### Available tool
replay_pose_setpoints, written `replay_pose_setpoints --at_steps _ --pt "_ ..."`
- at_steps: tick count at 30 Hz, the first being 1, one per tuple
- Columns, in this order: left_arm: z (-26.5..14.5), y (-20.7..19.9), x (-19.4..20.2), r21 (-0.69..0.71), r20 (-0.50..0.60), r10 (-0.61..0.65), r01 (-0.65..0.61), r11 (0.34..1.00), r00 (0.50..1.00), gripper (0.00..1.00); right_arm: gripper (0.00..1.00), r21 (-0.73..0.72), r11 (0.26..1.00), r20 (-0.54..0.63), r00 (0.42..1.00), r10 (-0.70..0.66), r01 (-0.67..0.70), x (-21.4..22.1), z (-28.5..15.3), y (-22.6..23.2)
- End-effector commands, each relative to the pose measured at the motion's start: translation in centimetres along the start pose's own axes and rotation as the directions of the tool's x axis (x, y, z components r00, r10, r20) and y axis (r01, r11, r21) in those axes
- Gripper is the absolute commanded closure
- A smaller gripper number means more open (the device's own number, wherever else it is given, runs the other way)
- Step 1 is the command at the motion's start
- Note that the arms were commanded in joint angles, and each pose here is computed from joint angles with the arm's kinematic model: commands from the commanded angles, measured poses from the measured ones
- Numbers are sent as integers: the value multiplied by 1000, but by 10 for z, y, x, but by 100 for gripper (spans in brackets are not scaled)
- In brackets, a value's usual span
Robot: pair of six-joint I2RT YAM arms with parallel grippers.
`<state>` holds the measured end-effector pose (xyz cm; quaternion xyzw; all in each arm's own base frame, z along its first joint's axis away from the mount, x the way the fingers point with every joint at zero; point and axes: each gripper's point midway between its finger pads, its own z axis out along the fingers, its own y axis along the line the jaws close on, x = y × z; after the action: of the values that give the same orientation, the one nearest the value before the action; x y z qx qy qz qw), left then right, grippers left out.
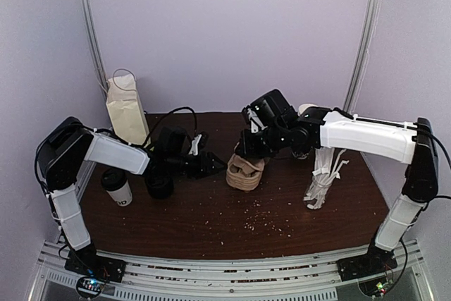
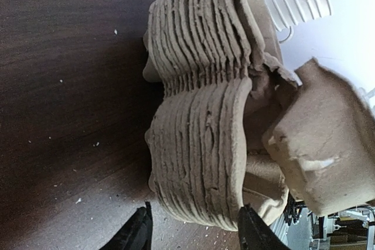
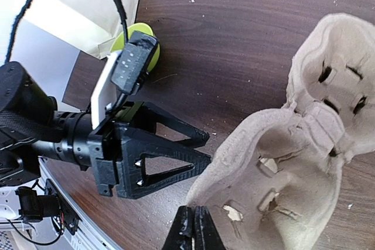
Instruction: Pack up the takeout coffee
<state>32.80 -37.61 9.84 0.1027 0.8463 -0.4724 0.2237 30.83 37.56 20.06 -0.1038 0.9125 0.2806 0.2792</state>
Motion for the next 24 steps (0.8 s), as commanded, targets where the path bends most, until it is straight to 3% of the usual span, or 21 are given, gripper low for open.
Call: replay_pose_setpoints --at_steps 1,7,17,24 --pt "7 21 7 -85 -18 -7 5 996 1000 49 100 -40 997 61 996 -63 65 -25 -41 23" --pt "7 13 4 -74 -23 1 -3 997 1000 45 100 -9 993 39 993 -114 114 -22 -57 17" --pt "-13 -20 -14 -61 -5 52 -52 997 999 15 100 -20 969 2 969 -248 248 -9 -83 14" --pt "-50 -51 -30 -77 40 109 -106 991 993 5 100 -45 919 -42 918 -394 392 16 -95 28"
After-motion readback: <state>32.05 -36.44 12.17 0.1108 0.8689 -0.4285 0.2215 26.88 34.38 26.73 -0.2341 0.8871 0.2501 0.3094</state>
